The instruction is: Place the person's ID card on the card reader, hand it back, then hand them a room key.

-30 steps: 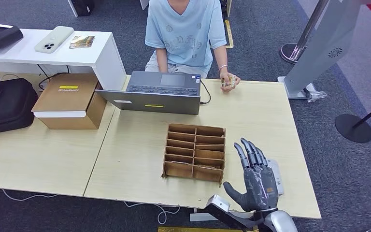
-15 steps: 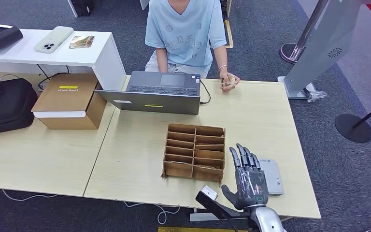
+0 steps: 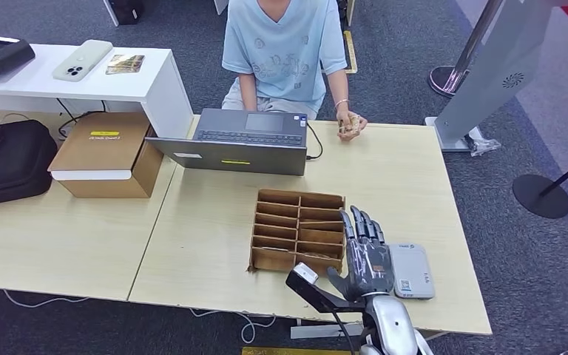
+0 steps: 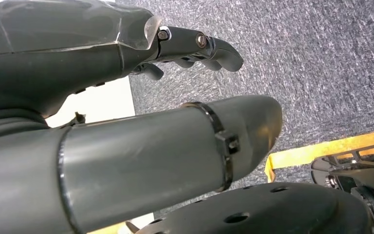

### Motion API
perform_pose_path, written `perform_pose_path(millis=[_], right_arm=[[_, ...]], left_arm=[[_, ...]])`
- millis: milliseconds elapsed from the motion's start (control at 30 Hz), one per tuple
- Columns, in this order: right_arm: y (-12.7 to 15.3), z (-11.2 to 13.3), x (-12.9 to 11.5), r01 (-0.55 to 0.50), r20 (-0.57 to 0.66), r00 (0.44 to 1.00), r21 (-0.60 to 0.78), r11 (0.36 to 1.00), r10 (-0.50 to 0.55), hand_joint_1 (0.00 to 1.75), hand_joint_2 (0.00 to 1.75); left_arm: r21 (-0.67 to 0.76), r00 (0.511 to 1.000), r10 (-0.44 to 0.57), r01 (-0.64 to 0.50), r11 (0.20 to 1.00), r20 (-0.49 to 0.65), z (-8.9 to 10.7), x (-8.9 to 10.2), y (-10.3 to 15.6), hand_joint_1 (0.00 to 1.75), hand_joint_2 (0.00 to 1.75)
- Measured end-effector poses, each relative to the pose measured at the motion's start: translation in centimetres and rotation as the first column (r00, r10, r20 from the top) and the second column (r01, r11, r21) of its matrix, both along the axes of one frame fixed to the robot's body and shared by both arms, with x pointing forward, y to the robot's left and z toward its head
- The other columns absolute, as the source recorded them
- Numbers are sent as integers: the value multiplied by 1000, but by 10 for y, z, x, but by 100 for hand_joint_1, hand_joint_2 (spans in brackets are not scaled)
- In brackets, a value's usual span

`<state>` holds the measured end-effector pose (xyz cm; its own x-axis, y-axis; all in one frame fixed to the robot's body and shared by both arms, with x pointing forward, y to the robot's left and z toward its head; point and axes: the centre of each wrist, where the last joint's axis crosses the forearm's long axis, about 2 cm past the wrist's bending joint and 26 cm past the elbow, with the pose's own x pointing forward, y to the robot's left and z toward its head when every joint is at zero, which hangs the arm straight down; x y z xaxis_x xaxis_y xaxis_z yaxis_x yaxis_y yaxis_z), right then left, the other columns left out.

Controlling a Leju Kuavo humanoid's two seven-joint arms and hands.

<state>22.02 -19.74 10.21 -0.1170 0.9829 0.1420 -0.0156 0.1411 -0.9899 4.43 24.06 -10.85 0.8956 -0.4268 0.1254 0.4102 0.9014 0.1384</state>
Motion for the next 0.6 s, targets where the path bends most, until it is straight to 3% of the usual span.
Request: perform_pose_path(millis=[200, 400, 600], right_arm=[[3, -2, 1, 7, -20, 1000, -2, 1000, -7, 4, 175], [2, -4, 0, 3, -26, 1000, -11, 1000, -4, 44, 175], [3, -6, -2, -21, -30, 999, -10, 1000, 20, 62, 175]], left_arm=[[-3, 1000, -3, 3, 1000, -1, 0, 0, -1, 0, 0], [-5, 1000, -4, 4, 1000, -1, 0, 0, -2, 0, 0], [-6, 1000, -4, 4, 1000, 0, 0, 0, -2, 0, 0]])
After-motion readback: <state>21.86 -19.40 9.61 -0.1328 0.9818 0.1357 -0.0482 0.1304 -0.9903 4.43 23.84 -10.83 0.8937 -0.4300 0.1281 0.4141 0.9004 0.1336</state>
